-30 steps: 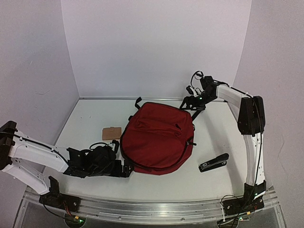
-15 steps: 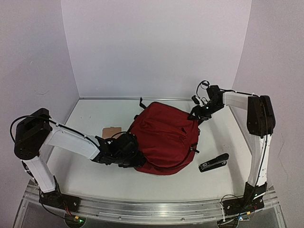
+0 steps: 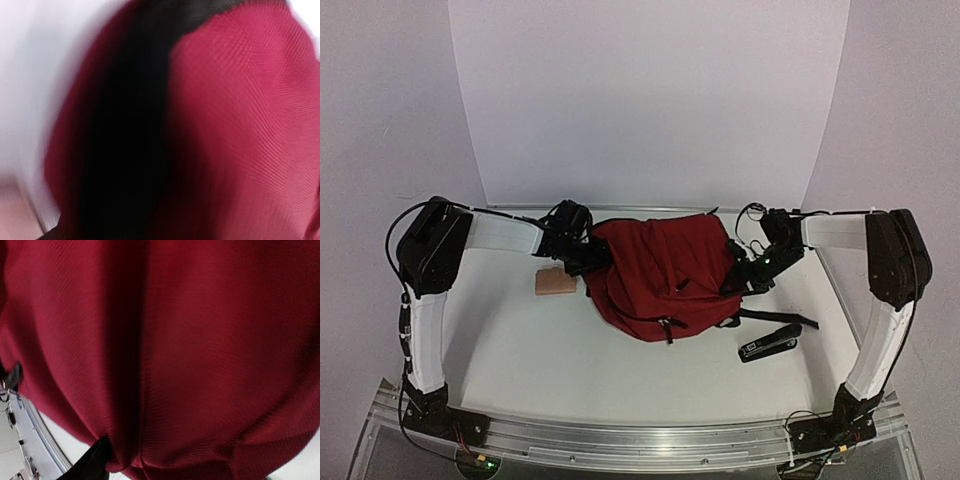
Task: Pack the student bag
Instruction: Adjust the student bag at the center of the board.
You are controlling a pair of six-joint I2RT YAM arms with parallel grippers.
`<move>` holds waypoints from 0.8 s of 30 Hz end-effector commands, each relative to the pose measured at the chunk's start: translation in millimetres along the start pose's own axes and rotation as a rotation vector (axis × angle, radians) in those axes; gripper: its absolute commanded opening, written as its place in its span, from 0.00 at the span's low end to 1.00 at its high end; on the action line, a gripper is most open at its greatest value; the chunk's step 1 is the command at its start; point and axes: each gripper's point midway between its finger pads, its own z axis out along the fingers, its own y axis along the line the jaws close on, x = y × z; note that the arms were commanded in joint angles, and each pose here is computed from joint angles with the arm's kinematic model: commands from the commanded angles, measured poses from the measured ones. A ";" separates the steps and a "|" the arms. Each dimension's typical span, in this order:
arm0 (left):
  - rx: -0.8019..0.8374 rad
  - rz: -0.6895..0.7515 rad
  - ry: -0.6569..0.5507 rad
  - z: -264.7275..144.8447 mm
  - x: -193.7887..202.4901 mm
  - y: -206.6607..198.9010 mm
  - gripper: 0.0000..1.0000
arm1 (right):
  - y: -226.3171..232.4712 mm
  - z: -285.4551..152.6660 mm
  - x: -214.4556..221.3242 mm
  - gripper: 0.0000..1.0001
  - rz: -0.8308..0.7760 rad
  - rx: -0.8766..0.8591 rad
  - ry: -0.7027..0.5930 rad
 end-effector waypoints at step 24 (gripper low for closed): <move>0.157 0.009 -0.026 -106.7 71.2 -42.2 0.93 | 13.7 -45.4 -172.1 0.90 -0.150 0.133 -0.279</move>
